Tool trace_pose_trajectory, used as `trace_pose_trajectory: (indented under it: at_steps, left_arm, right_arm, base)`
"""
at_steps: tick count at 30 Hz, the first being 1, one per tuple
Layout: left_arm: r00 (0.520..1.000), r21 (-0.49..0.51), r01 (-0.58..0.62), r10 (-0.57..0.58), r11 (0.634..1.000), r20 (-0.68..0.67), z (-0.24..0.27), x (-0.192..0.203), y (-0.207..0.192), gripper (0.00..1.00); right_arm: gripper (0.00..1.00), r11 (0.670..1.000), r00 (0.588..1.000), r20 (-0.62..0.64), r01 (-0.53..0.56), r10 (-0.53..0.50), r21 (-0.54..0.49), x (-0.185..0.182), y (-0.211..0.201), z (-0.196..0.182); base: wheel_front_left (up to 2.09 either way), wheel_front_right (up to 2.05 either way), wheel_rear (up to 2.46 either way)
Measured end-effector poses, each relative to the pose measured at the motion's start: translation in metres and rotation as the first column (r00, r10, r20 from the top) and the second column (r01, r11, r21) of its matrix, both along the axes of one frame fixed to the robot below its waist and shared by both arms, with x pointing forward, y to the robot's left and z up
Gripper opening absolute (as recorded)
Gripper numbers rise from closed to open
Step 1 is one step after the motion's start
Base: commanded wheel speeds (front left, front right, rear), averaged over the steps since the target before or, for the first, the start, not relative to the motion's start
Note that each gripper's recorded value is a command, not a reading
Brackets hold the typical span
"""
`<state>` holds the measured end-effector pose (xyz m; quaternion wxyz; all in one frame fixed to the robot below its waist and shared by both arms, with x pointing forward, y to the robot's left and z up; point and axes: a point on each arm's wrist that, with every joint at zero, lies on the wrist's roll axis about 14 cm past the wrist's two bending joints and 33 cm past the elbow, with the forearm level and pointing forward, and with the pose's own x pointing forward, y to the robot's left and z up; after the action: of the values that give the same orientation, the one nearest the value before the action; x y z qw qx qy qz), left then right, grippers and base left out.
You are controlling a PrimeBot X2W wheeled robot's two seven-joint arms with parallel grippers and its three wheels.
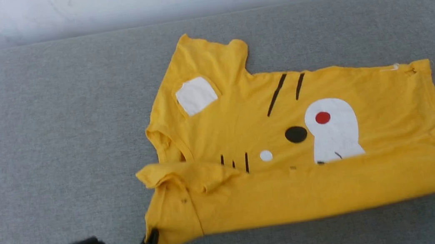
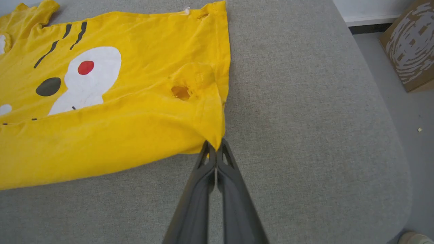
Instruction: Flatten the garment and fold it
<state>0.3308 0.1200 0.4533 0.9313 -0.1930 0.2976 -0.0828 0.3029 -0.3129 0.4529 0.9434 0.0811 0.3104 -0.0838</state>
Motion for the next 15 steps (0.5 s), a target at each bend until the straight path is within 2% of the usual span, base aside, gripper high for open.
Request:
trace_pose_trajectory:
  at_steps: [7,15]
  left_arm:
    - [0.992,-0.038,-0.044,0.039,0.998,-0.12,-0.02,-0.027,0.003,0.0]
    - [0.973,-0.058,-0.067,0.053,0.996,-0.223,-0.058,-0.039,-0.001,0.0]
  right_arm:
    - [0.0,0.999,0.994,-0.104,0.041,-0.039,0.015,-0.025,-0.002,-0.019]
    - [0.0,0.997,0.987,-0.163,0.021,-0.009,0.073,-0.032,0.018,-0.045]
  base:
    - [0.0,0.0,0.0]
    - [0.0,0.0,0.0]
